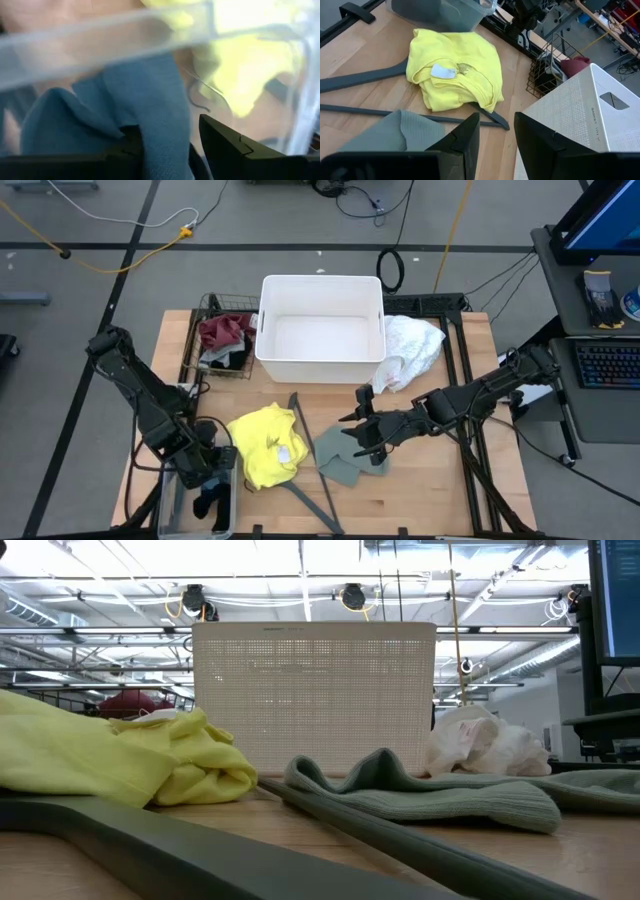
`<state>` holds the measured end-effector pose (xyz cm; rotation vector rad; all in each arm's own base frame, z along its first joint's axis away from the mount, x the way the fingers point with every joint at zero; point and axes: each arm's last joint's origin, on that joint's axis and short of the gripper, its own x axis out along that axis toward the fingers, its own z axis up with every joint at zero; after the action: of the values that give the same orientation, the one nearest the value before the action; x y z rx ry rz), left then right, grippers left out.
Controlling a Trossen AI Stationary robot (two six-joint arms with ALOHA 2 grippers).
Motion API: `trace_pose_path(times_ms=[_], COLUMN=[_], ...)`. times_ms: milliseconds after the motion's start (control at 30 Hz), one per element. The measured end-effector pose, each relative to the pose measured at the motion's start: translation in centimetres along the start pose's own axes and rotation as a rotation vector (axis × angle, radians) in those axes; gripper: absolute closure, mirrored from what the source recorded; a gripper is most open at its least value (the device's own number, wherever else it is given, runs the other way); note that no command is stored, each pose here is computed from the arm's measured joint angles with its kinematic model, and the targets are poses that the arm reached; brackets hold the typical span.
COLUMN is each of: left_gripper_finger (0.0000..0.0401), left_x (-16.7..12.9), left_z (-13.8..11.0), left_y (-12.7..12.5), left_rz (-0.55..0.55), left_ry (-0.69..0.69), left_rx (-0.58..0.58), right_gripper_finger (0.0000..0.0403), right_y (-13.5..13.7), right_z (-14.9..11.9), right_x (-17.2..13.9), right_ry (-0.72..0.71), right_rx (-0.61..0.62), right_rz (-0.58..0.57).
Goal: Pick & Place Cloths
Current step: Put the blue sock into the transparent bin
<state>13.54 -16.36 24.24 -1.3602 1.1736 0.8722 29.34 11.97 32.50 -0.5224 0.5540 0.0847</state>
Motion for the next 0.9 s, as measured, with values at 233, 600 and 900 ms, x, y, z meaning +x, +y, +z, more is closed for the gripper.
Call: trace_pose_path(times_ms=[233,600,900], left_gripper_finger=[0.0249,0.0249,0.0249], left_x=[0.0,0.0,-0.1], left_z=[0.4,0.2,-0.7], left_y=[0.4,0.2,0.0], left_rz=[0.046,0.026,0.095], left_ry=[-0.04,-0.021,0.166], left_rx=[0.053,0.092,0.011], right_gripper_finger=[0.0289,0.0289,0.0289], right_y=[-0.1,-0.9,0.2], right_z=[-0.2,-3.4,-7.7], right_x=[0.0,1.3,3.5], right_ry=[0.019,0.201,0.249], right_rx=[-0.006,0.073,0.138], right_rz=[0.003,0.053,0.173])
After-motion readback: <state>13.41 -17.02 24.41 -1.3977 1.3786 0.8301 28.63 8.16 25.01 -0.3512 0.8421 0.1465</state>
